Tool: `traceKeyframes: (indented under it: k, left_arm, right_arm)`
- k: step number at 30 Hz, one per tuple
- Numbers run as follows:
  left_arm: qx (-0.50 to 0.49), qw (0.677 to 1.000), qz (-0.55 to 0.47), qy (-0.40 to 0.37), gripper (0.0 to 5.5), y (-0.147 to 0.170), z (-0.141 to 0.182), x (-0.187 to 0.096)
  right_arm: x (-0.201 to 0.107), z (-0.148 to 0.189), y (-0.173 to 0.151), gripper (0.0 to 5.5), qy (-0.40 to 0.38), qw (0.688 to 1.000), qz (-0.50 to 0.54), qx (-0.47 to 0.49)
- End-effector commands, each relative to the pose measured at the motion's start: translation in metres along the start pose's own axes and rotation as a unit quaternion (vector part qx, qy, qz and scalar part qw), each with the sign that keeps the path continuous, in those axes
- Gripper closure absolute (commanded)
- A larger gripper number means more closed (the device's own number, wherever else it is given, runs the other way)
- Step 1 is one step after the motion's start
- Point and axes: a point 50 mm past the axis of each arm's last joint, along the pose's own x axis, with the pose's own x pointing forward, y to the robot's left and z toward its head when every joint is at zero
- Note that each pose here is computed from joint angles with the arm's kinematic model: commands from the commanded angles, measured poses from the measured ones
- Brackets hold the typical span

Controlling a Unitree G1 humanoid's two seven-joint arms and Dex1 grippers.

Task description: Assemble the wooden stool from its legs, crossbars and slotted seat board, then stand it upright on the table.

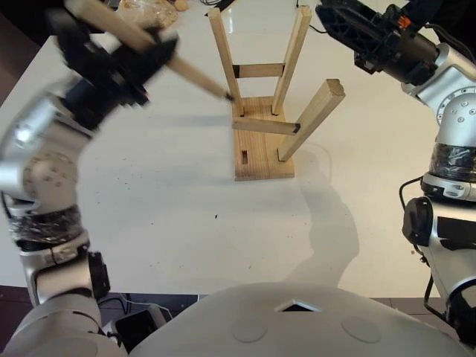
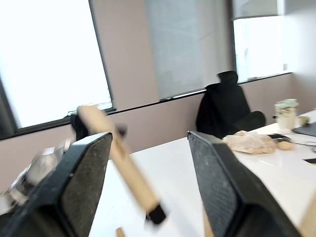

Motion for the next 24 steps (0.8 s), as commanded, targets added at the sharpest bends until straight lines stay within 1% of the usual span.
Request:
traceKeyframes:
  k: [1, 3, 5, 9, 12, 17, 20, 24]
  left_arm:
    - [0.026, 0.999, -0.035, 0.029, 3.47, -0.012, -0.028, 0.018]
    - [0.033, 0.997, -0.051, 0.046, 3.47, -0.018, -0.039, 0.021]
    - [0.038, 0.995, -0.067, 0.069, 3.47, -0.024, -0.049, 0.019]
    - [0.04, 0.989, -0.089, 0.116, 3.47, -0.032, -0.061, 0.001]
    - [0.032, 0.986, -0.107, 0.128, 3.47, -0.039, -0.06, -0.005]
    - [0.009, 0.983, -0.13, 0.126, 3.47, -0.054, -0.072, 0.002]
    - [0.029, 0.986, -0.12, 0.115, 3.47, -0.051, -0.064, 0.003]
    - [0.066, 0.987, -0.104, 0.105, 3.47, -0.035, -0.041, 0.0]
  right_arm:
    - [0.003, 0.005, -0.028, 2.69, -0.018, 0.992, -0.118, -0.033]
    - [-0.002, -0.002, -0.037, 2.69, -0.016, 0.987, -0.156, -0.038]
    - [-0.007, -0.008, -0.04, 2.69, -0.009, 0.984, -0.173, -0.045]
    - [-0.016, -0.014, -0.046, 2.69, -0.011, 0.979, -0.198, -0.042]
    - [-0.022, -0.018, -0.048, 2.69, -0.012, 0.976, -0.213, -0.042]
    - [-0.022, -0.027, -0.049, 2.69, -0.01, 0.975, -0.221, -0.038]
    - [-0.023, -0.031, -0.048, 2.69, 0.004, 0.975, -0.216, -0.044]
    - [-0.032, -0.029, -0.051, 2.69, -0.001, 0.971, -0.234, -0.044]
